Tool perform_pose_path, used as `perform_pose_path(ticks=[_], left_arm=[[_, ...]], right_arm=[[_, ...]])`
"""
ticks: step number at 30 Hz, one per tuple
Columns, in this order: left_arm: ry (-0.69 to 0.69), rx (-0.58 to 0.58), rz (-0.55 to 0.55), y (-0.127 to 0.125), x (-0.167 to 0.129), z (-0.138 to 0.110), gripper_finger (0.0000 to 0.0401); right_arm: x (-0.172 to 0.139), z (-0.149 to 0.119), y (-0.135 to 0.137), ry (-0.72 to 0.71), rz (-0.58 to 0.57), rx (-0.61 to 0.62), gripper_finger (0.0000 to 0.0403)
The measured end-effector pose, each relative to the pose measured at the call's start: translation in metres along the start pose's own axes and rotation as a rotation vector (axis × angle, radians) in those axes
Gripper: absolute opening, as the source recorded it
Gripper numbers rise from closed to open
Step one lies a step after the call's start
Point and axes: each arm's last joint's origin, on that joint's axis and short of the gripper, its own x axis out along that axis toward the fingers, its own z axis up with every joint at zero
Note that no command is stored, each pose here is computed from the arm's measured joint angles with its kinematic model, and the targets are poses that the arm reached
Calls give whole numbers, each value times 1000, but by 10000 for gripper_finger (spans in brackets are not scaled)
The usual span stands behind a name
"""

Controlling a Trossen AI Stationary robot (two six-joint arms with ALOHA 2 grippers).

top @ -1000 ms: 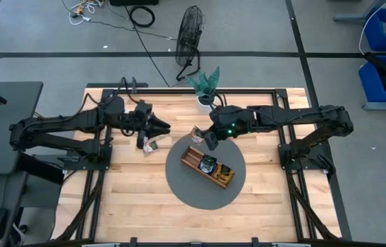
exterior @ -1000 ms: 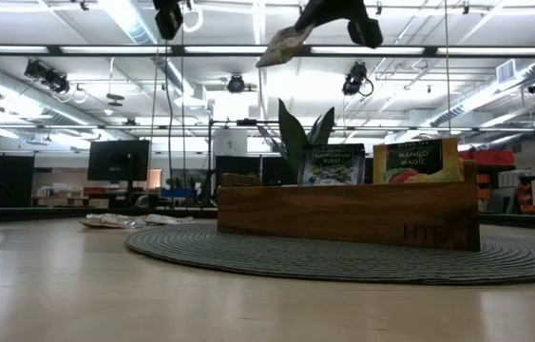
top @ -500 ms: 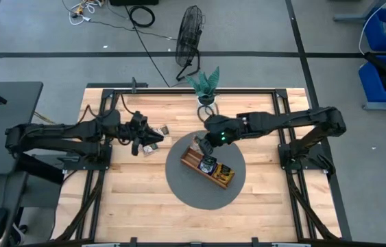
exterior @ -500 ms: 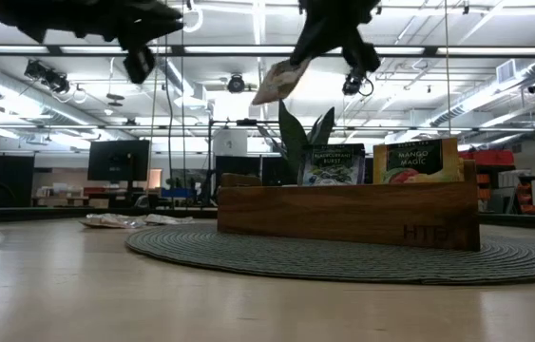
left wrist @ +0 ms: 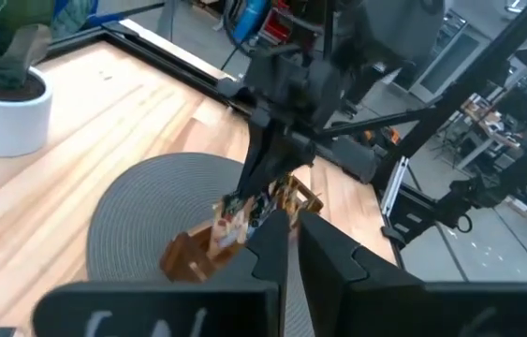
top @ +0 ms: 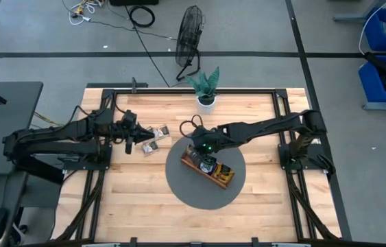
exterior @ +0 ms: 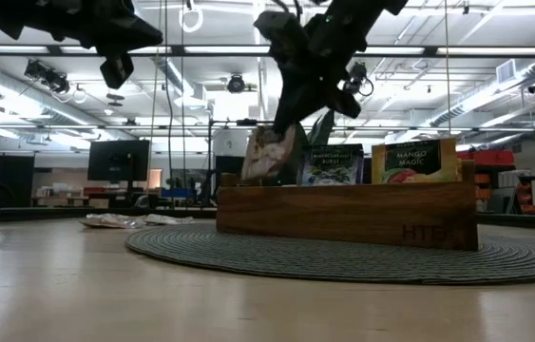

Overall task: Pick & Place Tea
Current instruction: Put the brown tea bag into the left section of the wooden organizer

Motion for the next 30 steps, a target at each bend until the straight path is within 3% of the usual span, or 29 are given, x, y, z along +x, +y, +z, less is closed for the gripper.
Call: perform_pose_path(ticks=[12,17,20,30], left_arm=[[11,-5,6,1,0,-1,30],[11,-3,6,1,0,-1,30],[11,-4,7,1,0,-1,30],[12,-4,7,1,0,-1,30]], right_arm=[[7,-5,-4,25,-69,-79,0],[15,-12,-6,35,-33,-129,0],[19,-16,-5,34,5,-131,0],[28,-31,-14,37,-53,-124,0]])
